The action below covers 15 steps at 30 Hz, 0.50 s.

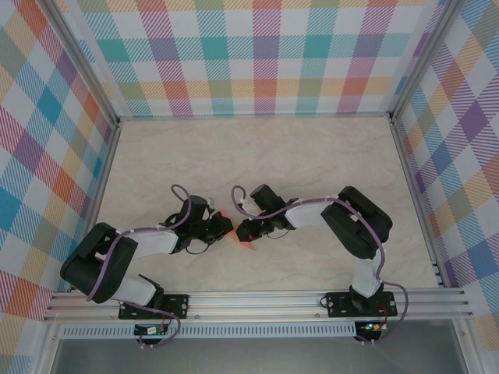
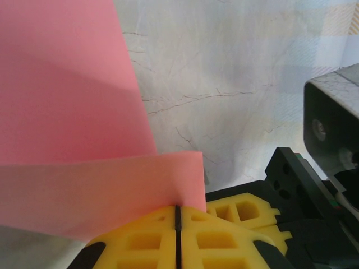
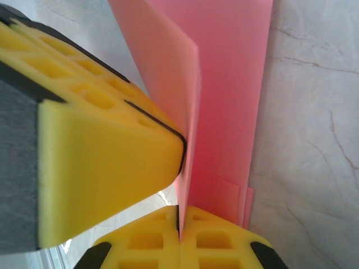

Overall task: Fold a paper plane with a square sheet of paper (pick it up from the middle)
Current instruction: Fold the wing for the fifth time at the center of the table.

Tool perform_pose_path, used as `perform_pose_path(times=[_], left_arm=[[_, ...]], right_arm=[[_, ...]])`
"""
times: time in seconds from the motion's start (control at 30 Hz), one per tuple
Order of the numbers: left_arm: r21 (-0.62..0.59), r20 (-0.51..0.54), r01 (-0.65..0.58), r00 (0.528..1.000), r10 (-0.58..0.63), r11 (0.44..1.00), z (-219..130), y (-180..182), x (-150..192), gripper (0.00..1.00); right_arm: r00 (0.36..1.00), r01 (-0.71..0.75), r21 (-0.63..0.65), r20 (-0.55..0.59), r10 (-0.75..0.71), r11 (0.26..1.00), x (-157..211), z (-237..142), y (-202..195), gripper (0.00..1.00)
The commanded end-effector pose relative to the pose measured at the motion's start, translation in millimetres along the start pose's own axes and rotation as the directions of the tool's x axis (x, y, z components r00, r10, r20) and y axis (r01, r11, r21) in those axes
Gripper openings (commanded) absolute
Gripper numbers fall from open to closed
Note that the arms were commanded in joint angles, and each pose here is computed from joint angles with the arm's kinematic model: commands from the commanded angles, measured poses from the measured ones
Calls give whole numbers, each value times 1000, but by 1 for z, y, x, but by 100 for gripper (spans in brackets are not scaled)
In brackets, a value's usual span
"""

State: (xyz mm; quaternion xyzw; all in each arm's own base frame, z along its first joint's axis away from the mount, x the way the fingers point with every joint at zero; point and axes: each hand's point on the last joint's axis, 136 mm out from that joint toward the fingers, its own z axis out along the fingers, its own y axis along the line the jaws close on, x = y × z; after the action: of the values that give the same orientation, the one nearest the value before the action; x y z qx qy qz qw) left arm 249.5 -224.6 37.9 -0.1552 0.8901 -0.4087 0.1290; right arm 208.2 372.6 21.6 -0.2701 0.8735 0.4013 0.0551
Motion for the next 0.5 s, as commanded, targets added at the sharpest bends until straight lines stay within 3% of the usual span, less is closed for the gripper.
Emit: perform_pose_path(times=[0.0,0.47], left_arm=[[6,-1,-20,1000,20,1000,1,4,1,8],[-26,21,-24,999,24,999,-4,13,2,8]], right_arm=[[998,-44,-9,-36,44,999,2,2,-2,0],[994,-87,8,-66,87,996,5,5,-10,0]])
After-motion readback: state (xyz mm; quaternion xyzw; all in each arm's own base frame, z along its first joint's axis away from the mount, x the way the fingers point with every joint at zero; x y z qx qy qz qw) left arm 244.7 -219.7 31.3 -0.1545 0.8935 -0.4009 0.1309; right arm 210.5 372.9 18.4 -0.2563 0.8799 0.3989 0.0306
